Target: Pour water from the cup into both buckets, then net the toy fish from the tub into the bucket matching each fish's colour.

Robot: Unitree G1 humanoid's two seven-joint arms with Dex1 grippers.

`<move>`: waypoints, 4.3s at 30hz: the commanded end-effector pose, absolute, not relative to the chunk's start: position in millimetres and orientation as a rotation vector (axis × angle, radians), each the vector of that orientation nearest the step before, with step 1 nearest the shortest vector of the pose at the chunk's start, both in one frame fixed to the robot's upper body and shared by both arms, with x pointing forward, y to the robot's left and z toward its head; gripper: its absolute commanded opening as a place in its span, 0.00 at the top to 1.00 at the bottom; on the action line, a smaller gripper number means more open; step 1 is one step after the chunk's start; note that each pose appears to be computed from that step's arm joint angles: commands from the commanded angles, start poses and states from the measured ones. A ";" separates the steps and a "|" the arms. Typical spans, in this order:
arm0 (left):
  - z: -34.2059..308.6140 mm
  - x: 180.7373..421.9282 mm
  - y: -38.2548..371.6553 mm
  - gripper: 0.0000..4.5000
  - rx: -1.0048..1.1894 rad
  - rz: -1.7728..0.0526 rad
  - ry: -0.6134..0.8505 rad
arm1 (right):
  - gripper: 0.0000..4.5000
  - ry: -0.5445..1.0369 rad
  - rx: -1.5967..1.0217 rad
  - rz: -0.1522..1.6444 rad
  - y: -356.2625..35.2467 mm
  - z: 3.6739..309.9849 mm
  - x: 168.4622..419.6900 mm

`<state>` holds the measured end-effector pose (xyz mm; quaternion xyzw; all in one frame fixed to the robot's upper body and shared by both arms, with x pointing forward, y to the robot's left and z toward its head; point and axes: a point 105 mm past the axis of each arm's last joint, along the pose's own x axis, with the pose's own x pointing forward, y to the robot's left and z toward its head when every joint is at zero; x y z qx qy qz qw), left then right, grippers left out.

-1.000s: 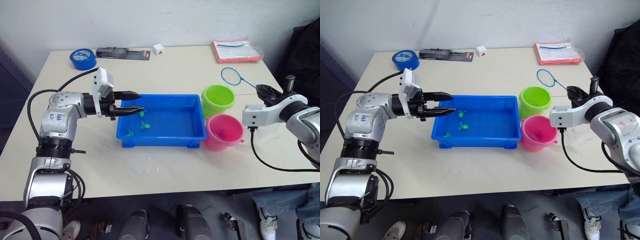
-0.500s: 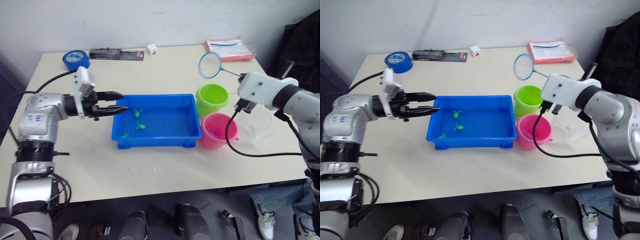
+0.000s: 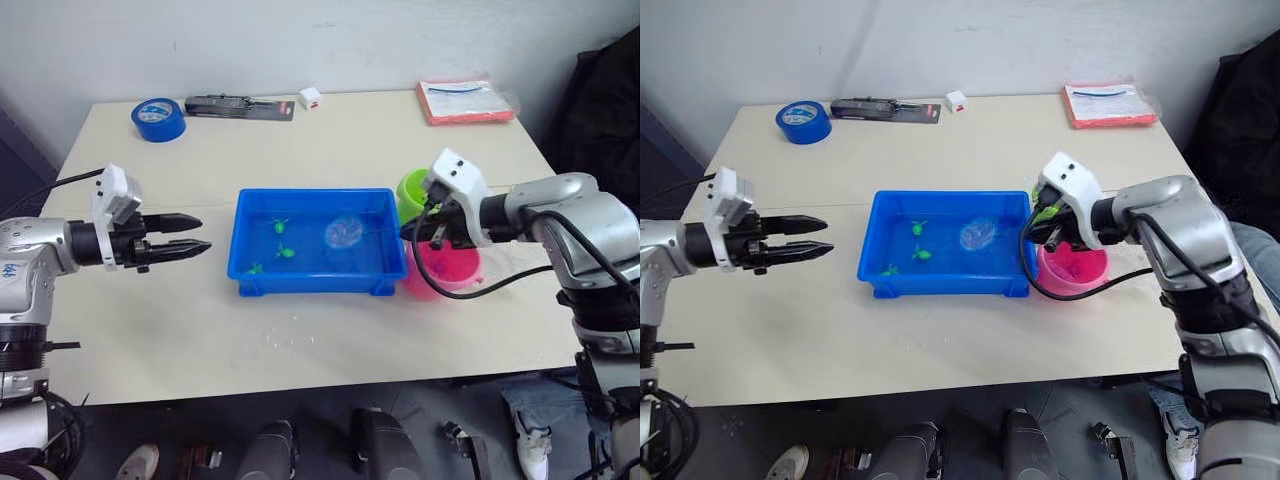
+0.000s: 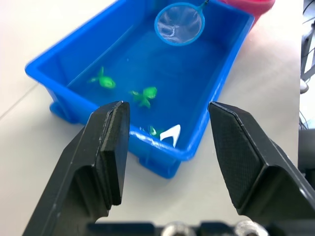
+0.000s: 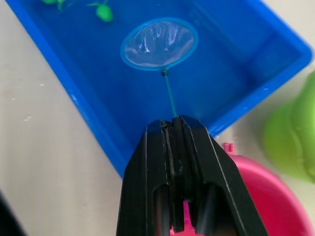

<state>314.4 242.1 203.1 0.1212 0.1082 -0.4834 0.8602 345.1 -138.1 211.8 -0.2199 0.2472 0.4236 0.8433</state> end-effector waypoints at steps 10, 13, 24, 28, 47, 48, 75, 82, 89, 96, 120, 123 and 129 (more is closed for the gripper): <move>209.0 300.2 243.0 0.38 0.284 -1.003 0.231 | 0.82 0.607 -0.556 0.985 -105.6 187.0 349.3; 208.4 298.8 243.4 0.38 0.289 -0.992 0.231 | 0.82 0.622 -0.526 0.985 -100.1 182.5 349.8; 215.1 292.2 247.7 0.38 0.295 -0.957 0.218 | 0.82 0.597 -0.452 0.965 -71.7 169.7 363.7; 218.1 289.0 249.6 0.38 0.301 -0.948 0.223 | 0.82 0.577 -0.419 0.956 -62.8 168.9 370.2; 226.1 296.5 243.6 0.38 0.301 -0.967 0.196 | 0.82 0.498 -0.177 1.040 -51.5 212.3 349.5; 226.8 297.8 242.0 0.38 0.298 -0.974 0.190 | 0.82 0.497 -0.175 1.041 -54.8 213.7 346.1; 233.4 348.7 163.9 0.38 0.265 -1.210 -0.040 | 0.82 0.171 -0.373 0.397 -237.3 276.4 349.4; 232.9 353.5 161.1 0.38 0.274 -1.224 -0.041 | 0.82 0.158 -0.668 0.259 -263.6 259.2 348.2; 231.6 354.7 162.0 0.38 0.282 -1.228 -0.034 | 0.82 0.028 -1.067 0.265 -245.1 248.6 348.4; 231.4 355.0 162.3 0.38 0.286 -1.227 -0.031 | 0.82 -0.022 -1.343 0.225 -248.8 243.9 337.3; 231.0 355.0 161.3 0.38 0.287 -1.234 -0.030 | 0.82 -0.207 -1.936 0.115 -241.5 244.2 339.2; 230.4 354.5 161.7 0.38 0.285 -1.233 -0.029 | 0.82 -0.220 -1.979 0.108 -242.3 242.5 336.1; 229.9 355.0 161.1 0.38 0.284 -1.233 -0.031 | 0.82 -0.268 -2.049 0.101 -241.7 227.9 327.6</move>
